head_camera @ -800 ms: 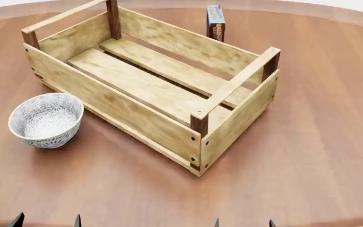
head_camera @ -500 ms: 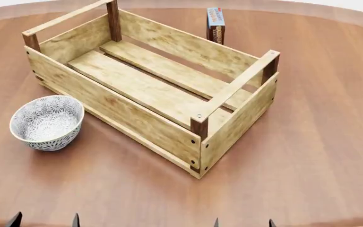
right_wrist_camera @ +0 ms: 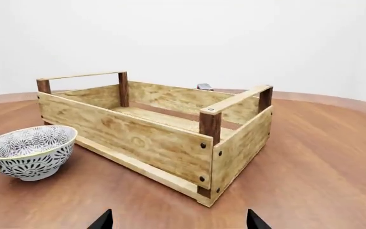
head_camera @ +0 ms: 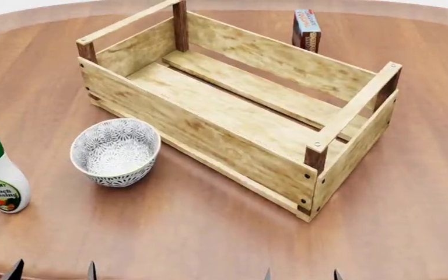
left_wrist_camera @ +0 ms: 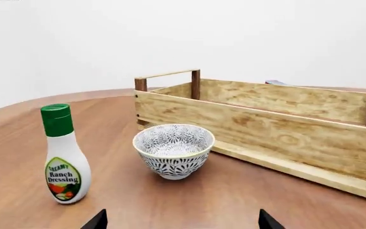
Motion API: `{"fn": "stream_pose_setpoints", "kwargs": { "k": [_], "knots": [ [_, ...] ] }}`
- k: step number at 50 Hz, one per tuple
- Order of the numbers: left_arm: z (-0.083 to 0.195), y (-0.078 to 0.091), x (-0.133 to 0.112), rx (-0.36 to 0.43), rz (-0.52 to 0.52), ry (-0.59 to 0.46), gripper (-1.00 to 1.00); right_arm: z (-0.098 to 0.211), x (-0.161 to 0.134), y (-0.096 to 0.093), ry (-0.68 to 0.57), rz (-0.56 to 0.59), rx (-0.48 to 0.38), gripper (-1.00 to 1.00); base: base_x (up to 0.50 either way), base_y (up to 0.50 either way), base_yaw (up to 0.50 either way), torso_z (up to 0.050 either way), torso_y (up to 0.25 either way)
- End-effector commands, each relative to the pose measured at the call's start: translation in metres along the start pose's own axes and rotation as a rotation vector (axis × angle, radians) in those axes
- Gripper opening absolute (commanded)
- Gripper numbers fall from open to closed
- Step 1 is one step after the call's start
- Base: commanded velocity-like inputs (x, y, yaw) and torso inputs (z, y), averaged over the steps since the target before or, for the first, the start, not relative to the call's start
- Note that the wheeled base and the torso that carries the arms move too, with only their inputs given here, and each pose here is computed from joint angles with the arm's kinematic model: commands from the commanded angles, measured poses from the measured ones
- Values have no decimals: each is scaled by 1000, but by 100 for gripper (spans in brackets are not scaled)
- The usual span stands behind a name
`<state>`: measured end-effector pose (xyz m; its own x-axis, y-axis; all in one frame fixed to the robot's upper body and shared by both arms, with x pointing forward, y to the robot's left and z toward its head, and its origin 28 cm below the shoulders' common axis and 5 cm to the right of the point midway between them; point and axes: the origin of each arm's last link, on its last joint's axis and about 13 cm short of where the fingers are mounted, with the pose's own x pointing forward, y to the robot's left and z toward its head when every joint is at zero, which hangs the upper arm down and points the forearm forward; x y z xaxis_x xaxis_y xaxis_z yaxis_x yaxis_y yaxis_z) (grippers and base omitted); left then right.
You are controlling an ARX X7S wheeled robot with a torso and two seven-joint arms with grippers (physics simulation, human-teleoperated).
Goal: Pick up the salad dressing and put it in the tray.
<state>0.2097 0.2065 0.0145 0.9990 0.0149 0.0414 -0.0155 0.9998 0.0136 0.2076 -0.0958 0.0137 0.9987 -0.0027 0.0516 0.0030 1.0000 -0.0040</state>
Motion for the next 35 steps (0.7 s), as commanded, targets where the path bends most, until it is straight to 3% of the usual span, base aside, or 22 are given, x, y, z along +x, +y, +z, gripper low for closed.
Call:
{"fn": "stream_pose_setpoints", "kwargs": {
  "k": [1, 20, 29, 35],
  "knots": [
    [0, 0, 0, 4, 2, -3, 100, 0, 0, 0, -3, 2, 2, 100, 0, 500, 0, 0, 0],
    [0, 1, 2, -1, 4, 2, 100, 1, 1, 1, -1, 18, -16, 100, 0, 500, 0, 0, 0],
    [5, 3, 5, -14, 7, 3, 100, 4, 0, 2, -36, 12, -71, 100, 0, 0, 0, 0, 0],
    [39, 5, 14, -36, 3, -25, 100, 25, 5, 0, -70, -19, -46, 100, 255, 0, 0, 0, 0]
  ]
}}
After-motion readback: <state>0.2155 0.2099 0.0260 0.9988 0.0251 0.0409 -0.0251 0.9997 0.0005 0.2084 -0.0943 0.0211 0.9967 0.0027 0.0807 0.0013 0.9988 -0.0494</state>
